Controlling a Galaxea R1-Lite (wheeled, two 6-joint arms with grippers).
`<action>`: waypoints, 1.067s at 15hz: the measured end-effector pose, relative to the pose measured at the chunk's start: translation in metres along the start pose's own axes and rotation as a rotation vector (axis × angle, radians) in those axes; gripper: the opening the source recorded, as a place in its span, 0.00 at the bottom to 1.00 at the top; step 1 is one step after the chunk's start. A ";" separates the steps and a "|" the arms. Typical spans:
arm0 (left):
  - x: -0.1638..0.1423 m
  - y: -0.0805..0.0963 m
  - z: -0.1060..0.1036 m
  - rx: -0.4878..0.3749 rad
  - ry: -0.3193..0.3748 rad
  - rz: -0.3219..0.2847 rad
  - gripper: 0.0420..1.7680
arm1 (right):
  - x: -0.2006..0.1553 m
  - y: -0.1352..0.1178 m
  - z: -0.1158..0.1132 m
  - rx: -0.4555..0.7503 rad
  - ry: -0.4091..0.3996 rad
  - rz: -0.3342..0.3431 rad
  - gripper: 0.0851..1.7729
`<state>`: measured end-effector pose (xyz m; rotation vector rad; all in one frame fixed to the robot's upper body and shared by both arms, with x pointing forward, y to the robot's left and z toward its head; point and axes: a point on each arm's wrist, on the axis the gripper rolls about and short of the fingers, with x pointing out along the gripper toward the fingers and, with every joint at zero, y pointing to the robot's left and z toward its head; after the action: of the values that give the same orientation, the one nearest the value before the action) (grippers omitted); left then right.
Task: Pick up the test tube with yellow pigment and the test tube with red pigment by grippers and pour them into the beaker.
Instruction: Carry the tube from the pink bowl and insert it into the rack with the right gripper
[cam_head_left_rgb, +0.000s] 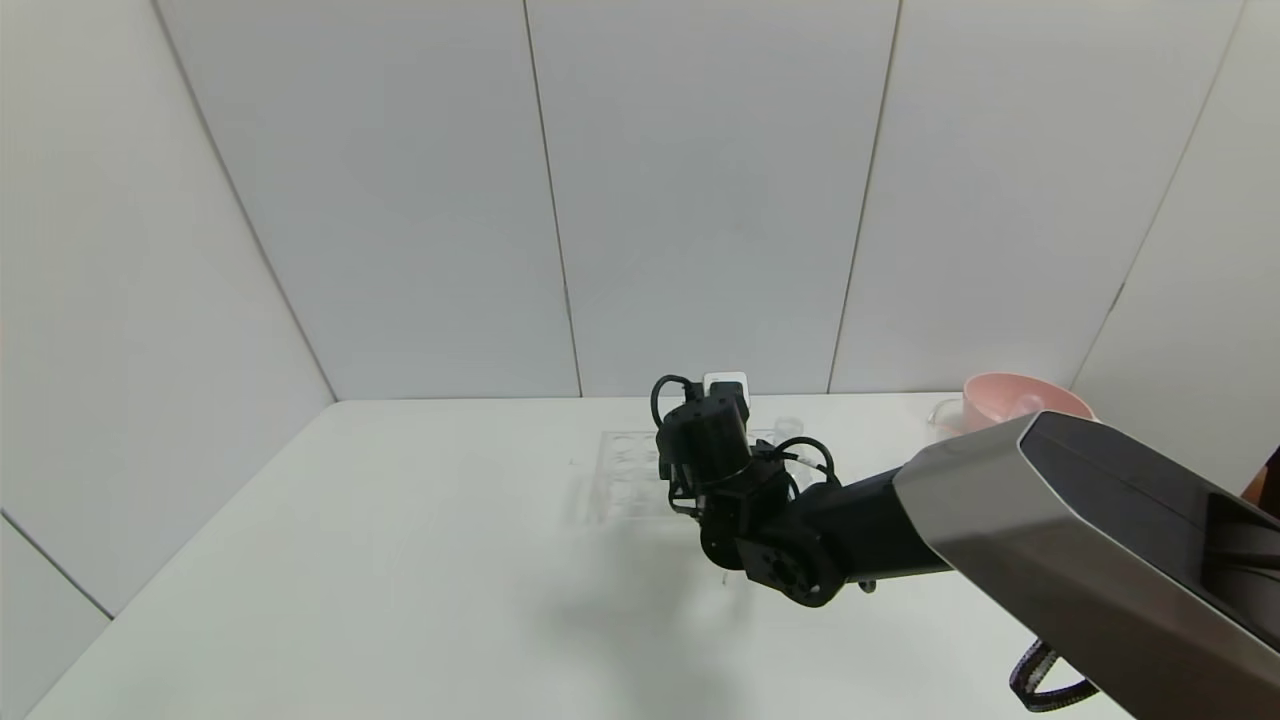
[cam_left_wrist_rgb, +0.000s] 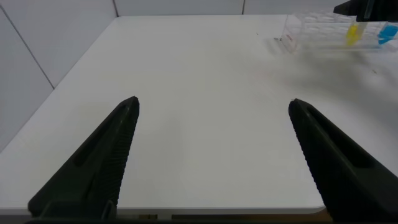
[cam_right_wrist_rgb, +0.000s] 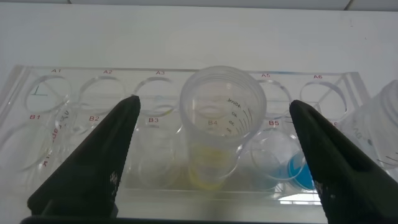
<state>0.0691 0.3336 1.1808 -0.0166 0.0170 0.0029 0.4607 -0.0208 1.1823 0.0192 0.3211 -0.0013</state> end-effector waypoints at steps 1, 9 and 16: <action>0.000 0.000 0.000 0.000 0.000 0.000 0.97 | 0.000 0.000 0.000 -0.001 0.000 0.000 0.96; 0.000 0.000 0.000 0.000 0.000 0.000 0.97 | -0.001 0.003 0.002 -0.002 -0.007 0.006 0.96; 0.000 0.000 0.000 0.000 0.000 0.000 0.97 | -0.002 0.002 0.000 -0.009 -0.001 0.005 0.41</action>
<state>0.0691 0.3336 1.1808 -0.0166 0.0170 0.0029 0.4587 -0.0189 1.1833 0.0112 0.3200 0.0050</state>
